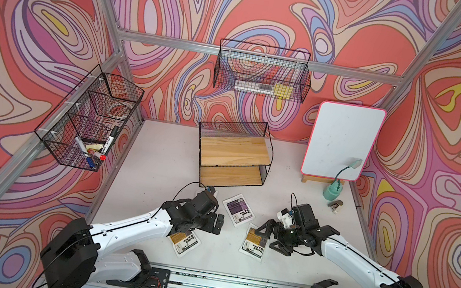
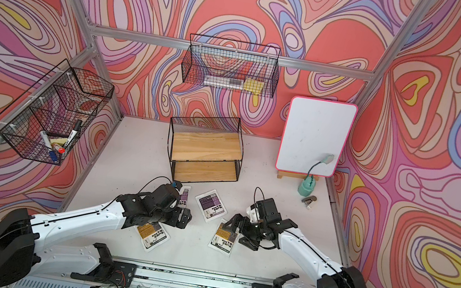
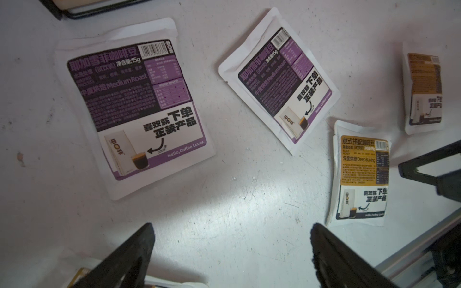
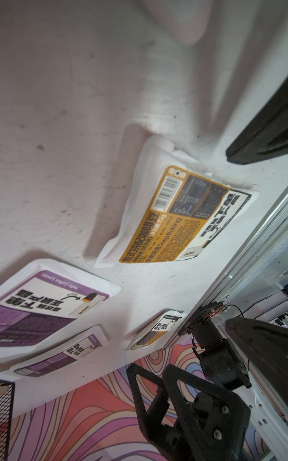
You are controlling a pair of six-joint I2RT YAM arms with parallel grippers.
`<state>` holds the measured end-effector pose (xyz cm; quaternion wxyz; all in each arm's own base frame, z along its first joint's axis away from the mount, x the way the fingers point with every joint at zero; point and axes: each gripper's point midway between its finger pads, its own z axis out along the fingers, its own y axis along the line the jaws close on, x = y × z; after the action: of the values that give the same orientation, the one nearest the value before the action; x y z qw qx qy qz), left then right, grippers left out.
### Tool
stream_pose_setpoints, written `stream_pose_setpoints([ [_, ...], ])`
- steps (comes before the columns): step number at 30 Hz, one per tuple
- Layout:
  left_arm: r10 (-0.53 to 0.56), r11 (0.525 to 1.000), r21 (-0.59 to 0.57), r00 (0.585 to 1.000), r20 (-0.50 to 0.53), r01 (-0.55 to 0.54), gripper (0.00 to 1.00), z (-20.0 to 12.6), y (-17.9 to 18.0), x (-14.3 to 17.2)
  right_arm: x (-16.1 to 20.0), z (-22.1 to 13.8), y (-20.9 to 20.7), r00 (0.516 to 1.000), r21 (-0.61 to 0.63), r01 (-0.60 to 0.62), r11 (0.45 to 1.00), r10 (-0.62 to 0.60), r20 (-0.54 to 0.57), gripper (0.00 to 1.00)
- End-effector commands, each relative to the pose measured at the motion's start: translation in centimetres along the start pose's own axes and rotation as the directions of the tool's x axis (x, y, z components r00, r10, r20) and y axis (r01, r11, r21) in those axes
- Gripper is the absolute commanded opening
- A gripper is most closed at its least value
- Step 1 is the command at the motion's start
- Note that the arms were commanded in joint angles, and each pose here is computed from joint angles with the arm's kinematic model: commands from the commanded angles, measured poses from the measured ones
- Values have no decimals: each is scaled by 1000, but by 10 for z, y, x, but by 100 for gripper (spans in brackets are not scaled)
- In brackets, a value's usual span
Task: Place the bagged coffee beans on the shelf by color
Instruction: Adjust the bagged coffee beans at the center of the board.
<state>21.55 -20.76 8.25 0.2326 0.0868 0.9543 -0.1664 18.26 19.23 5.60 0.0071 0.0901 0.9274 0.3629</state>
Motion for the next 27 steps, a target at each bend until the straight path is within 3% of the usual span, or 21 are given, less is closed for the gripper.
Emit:
stream_pose_setpoints([
  [1,-6,1000,-1,1000,2,6,99,-3,-2,0,-11,8,17,999,-44,37,998,-37,16,98],
  [12,-17,1000,-16,1000,-14,17,99,-2,4,11,-48,48,72,991,-91,130,987,-130,1,98],
  [15,-18,1000,-22,1000,-20,17,99,-2,5,12,-57,43,88,987,-101,158,982,-156,31,98],
  [20,-10,999,-41,1000,-24,9,99,-1,4,11,-50,23,82,983,-46,173,984,-169,68,98],
  [27,64,994,-87,996,-57,-69,99,11,-4,13,-15,6,46,994,-9,87,996,-86,66,98],
])
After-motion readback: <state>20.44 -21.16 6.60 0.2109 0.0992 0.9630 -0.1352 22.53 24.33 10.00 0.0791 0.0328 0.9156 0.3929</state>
